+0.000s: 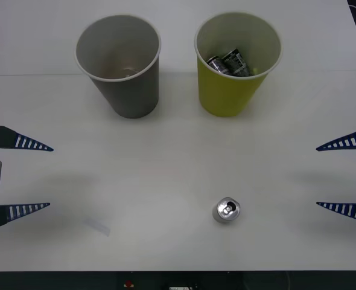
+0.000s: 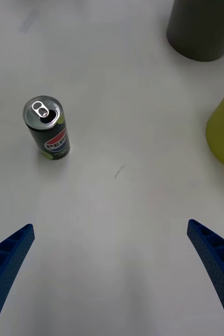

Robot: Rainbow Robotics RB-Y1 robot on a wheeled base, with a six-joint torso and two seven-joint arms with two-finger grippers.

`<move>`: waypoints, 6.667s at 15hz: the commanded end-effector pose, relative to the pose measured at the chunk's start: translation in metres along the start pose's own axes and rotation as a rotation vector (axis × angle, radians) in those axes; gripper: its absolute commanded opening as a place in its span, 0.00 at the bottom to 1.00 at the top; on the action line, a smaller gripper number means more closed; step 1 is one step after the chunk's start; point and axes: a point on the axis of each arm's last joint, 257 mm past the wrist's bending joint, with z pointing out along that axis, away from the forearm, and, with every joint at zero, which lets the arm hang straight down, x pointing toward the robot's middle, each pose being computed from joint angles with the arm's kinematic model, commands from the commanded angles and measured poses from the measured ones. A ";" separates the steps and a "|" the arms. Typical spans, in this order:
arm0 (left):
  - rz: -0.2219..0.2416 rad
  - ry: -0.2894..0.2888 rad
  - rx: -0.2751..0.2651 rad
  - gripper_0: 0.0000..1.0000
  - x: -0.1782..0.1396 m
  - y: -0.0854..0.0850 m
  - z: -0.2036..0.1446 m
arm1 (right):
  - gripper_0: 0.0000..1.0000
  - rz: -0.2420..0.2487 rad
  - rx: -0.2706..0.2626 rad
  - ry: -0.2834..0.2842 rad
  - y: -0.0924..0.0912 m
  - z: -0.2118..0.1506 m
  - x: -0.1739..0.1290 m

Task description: Put the can into the green bin and the plastic bottle into the gray bin

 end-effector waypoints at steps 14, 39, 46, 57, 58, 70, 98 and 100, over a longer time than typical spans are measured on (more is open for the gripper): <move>0.000 0.000 0.000 1.00 0.000 0.000 0.000 | 1.00 0.160 0.059 -0.221 0.028 0.032 0.008; 0.000 0.000 0.000 1.00 0.000 0.000 0.000 | 1.00 0.207 0.086 -0.581 0.092 0.190 0.015; 0.000 0.000 0.000 1.00 0.000 0.000 0.000 | 1.00 0.200 0.106 -0.616 0.086 0.228 -0.020; 0.000 0.000 0.000 1.00 0.000 0.000 0.000 | 0.00 0.216 0.123 -0.653 0.082 0.238 -0.038; 0.000 0.000 0.000 1.00 0.000 0.000 0.000 | 0.00 0.220 0.123 -0.656 0.081 0.237 -0.038; 0.000 0.000 0.000 1.00 0.000 0.000 0.000 | 0.00 0.246 0.070 -0.529 0.053 0.171 -0.035; 0.000 0.000 0.000 1.00 0.000 0.000 0.000 | 0.00 0.424 0.303 -0.031 -0.051 0.018 -0.152; 0.000 0.000 0.000 1.00 0.000 0.000 0.000 | 0.00 0.414 0.320 -0.036 -0.067 0.014 -0.168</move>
